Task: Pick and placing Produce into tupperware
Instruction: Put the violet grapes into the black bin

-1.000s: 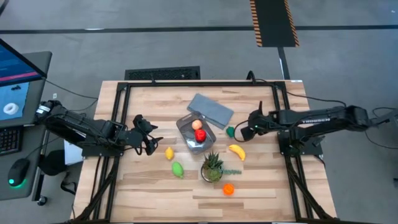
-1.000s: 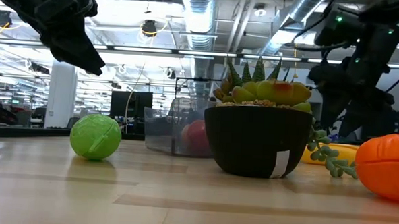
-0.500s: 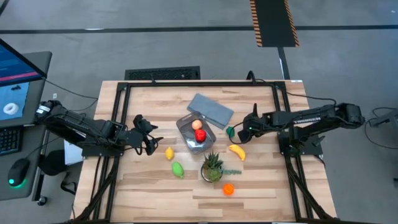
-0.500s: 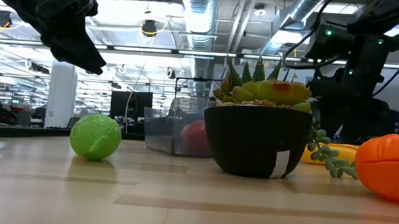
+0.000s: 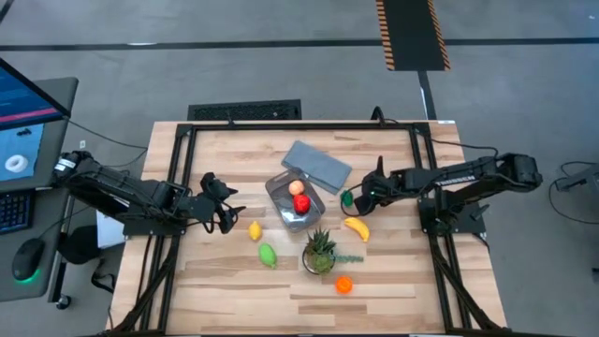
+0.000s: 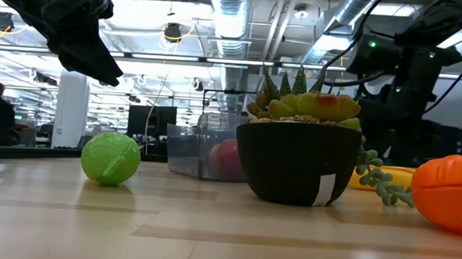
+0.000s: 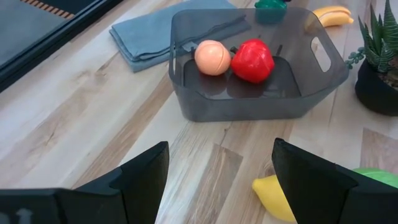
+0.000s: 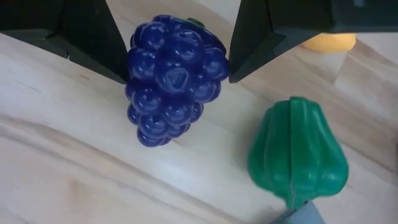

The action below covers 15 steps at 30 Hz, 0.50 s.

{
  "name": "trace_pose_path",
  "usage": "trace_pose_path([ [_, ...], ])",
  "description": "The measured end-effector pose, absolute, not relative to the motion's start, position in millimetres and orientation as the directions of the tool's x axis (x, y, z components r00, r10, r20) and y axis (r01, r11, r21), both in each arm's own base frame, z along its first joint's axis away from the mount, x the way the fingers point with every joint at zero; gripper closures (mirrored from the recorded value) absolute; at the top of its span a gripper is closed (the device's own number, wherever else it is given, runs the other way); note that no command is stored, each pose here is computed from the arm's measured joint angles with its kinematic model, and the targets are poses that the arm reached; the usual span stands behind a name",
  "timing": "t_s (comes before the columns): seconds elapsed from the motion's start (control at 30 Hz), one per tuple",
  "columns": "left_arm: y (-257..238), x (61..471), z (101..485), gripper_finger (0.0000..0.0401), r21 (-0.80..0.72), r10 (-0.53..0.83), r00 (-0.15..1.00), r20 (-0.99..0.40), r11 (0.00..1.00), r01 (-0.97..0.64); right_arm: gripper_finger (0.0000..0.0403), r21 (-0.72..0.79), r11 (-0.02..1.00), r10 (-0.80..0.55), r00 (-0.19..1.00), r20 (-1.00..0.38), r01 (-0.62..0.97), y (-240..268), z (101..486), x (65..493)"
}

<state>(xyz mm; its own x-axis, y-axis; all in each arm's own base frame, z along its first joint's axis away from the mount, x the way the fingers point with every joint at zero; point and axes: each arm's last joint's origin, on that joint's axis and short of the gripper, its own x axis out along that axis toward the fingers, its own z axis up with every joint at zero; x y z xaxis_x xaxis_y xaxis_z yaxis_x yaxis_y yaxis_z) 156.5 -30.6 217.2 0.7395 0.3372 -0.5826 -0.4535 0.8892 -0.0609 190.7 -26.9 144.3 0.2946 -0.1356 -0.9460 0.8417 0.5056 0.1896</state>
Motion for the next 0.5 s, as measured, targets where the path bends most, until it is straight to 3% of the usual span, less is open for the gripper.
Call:
trace_pose_path([
  [0.5,-30.8,156.5,217.2,0.0128,-0.063,0.335,0.740,-0.583,0.890,-0.452,0.0112,0.189,0.462,-0.138,0.281,-0.950,0.867,-41.2,144.0,187.5],
])
